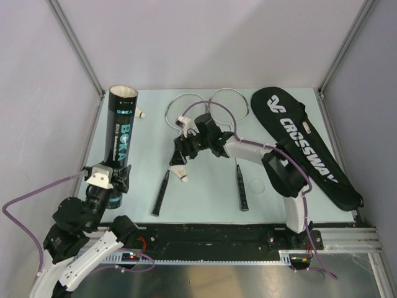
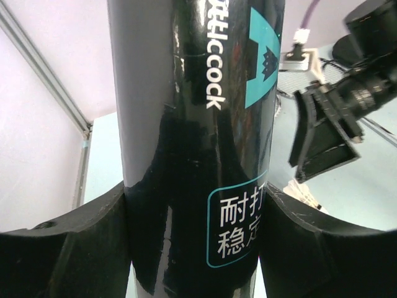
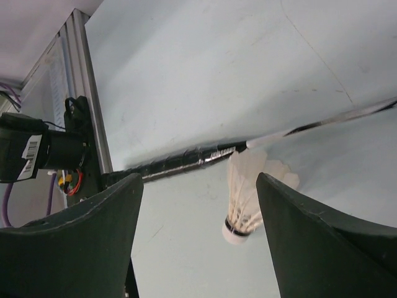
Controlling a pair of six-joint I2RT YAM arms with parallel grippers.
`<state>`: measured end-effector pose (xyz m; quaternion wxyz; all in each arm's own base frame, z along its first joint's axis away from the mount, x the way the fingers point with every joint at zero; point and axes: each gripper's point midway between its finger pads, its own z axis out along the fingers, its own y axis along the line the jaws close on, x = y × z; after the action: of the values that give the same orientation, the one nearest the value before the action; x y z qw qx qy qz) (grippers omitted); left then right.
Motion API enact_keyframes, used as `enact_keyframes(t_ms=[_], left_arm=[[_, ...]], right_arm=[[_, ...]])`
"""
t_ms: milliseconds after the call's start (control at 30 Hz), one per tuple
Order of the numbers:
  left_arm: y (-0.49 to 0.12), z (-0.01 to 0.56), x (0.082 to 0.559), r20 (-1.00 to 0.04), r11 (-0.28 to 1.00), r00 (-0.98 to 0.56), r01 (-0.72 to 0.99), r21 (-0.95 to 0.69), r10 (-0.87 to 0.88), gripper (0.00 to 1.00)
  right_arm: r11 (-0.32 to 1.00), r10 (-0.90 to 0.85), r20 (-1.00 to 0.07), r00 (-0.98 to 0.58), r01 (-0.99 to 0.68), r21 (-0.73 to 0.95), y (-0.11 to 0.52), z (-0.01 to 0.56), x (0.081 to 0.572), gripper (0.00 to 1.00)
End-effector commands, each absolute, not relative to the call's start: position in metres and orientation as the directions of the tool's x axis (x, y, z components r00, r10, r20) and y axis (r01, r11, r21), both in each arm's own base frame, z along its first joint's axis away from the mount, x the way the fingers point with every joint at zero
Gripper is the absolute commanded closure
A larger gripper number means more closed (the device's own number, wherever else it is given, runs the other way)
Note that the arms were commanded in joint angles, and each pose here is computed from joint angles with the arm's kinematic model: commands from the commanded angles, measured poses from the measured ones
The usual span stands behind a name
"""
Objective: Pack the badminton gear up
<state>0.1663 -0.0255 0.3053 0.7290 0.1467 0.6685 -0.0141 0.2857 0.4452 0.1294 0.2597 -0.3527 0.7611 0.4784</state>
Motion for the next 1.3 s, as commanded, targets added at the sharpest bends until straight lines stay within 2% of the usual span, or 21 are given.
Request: enact_keyframes(t_ms=[0,267,467,600,733,800,867,967,1033,1267], left_arm=[[-0.034,0.320,0.159,-0.984,0.952,0.154,0.277,0.131,0.090,0.57],[-0.034,0.315,0.158,-0.981,0.945,0.144,0.282,0.169,0.132,0.56],[-0.037,0.307,0.162,-0.979,0.940,0.125,0.284,0.191,0.161,0.56],[-0.039,0.301,0.165,-0.979,0.938,0.111,0.286,0.197,0.172,0.56],[-0.041,0.297,0.165,-0.980,0.937,0.106,0.291,0.193,0.169,0.56],[-0.041,0.297,0.165,-0.980,0.937,0.108,0.292,0.189,0.165,0.56],[-0.041,0.296,0.164,-0.981,0.937,0.108,0.293,0.187,0.162,0.56],[-0.042,0.295,0.164,-0.981,0.935,0.110,0.300,0.188,0.162,0.56],[-0.042,0.292,0.164,-0.980,0.933,0.107,0.305,0.193,0.168,0.56],[-0.058,0.286,0.161,-0.974,0.895,0.118,0.386,0.223,0.192,0.55]], right_arm=[[0.187,-0.310,-0.745,-0.590,-0.807,0.561,0.462,0.134,0.295,0.21],[0.086,-0.434,-0.658,-0.615,-0.755,0.650,0.463,0.106,0.276,0.24],[0.112,-0.467,-0.637,-0.614,-0.755,0.646,0.433,0.105,0.267,0.27],[0.134,-0.472,-0.630,-0.617,-0.757,0.640,0.415,0.108,0.259,0.34],[0.161,-0.486,-0.613,-0.622,-0.754,0.637,0.403,0.105,0.248,0.43],[0.175,-0.493,-0.606,-0.624,-0.754,0.634,0.399,0.102,0.242,0.52],[0.193,-0.494,-0.603,-0.627,-0.755,0.627,0.396,0.101,0.241,0.63],[0.237,-0.487,-0.609,-0.626,-0.766,0.598,0.392,0.104,0.244,0.86],[0.256,-0.477,-0.620,-0.623,-0.773,0.581,0.390,0.108,0.246,0.96],[0.322,-0.376,-0.699,-0.609,-0.793,0.517,0.373,0.153,0.256,1.00]])
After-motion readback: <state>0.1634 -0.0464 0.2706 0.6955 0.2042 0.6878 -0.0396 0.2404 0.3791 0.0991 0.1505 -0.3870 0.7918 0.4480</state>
